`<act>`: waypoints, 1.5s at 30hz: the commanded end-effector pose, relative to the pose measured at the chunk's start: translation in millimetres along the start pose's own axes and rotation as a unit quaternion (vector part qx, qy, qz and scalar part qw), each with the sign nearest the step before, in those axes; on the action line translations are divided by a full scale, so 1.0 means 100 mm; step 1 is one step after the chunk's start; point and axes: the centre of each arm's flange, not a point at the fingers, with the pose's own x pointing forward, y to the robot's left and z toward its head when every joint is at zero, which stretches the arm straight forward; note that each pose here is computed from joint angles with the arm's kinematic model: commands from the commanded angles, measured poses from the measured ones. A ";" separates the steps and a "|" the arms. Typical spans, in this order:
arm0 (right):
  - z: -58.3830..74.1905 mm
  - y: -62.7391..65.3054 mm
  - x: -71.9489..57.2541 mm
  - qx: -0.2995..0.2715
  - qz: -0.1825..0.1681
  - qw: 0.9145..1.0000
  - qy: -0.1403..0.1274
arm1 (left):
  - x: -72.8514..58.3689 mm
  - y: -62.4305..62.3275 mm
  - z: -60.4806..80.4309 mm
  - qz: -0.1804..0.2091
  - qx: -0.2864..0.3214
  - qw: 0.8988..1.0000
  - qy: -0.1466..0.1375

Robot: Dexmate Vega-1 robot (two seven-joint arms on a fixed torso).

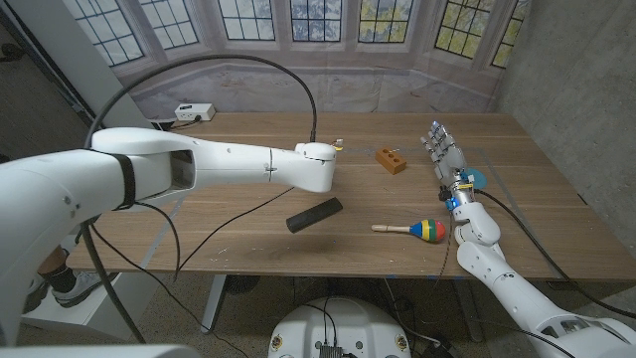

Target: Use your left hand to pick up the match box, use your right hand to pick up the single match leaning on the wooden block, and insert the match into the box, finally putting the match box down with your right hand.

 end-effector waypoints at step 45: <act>-0.05 -0.04 -0.09 0.001 -0.008 1.000 0.012 | 0.03 -0.16 -0.11 0.018 0.019 1.000 0.000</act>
